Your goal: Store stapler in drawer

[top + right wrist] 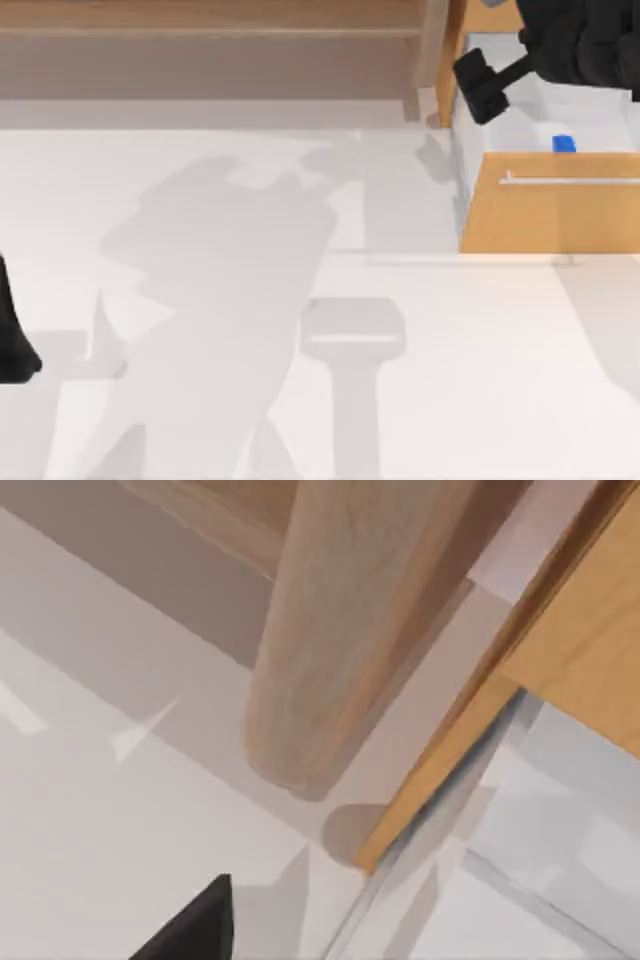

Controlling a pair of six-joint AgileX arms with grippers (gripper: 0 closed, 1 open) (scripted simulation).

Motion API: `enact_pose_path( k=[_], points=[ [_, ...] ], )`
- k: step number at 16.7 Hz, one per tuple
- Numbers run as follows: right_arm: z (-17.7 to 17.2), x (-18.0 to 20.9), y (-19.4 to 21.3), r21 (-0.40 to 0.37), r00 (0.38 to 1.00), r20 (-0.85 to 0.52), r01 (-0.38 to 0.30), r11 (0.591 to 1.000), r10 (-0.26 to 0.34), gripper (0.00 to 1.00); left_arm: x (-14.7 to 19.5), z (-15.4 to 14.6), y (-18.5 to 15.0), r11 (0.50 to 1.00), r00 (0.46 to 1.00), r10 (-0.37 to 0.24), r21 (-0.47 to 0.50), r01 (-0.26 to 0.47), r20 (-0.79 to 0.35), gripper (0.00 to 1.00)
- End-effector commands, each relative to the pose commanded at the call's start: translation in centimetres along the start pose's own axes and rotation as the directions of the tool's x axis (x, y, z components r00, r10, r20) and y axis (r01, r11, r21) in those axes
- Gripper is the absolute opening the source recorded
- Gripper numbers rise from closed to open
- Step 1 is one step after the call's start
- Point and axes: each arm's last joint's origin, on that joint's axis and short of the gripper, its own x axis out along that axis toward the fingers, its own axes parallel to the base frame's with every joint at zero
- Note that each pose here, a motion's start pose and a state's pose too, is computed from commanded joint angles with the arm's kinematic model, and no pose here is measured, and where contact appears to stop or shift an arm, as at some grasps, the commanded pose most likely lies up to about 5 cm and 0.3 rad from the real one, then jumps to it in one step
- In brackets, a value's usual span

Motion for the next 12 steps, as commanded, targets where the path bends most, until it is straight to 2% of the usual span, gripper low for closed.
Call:
enact_pose_path(
  k=[2, 5, 8, 12],
  points=[
    [-1.2, -0.2, 2.9, -0.174, 0.992, 0.129, 0.021, 0.985, 0.001, 1.0, 0.0, 0.0, 0.0, 1.0, 1.0, 0.0, 0.0, 0.0, 0.0, 1.0],
    [-4.2, -0.8, 6.9, -0.405, 0.958, 0.287, 0.123, 0.906, -0.001, 1.0, 0.0, 0.0, 0.0, 1.0, 1.0, 0.0, 0.0, 0.0, 0.0, 1.0],
    [-8.4, -2.2, 9.9, -0.57, 0.918, 0.396, 0.271, 0.776, -0.03, 1.0, 0.0, 0.0, 0.0, 1.0, 1.0, 0.0, 0.0, 0.0, 0.0, 1.0],
    [-14.0, -4.5, 11.4, -0.692, 0.875, 0.465, 0.456, 0.56, -0.138, 1.0, 0.0, 0.0, 0.0, 1.0, 1.0, 0.0, 0.0, 0.0, 0.0, 1.0]
  ],
)
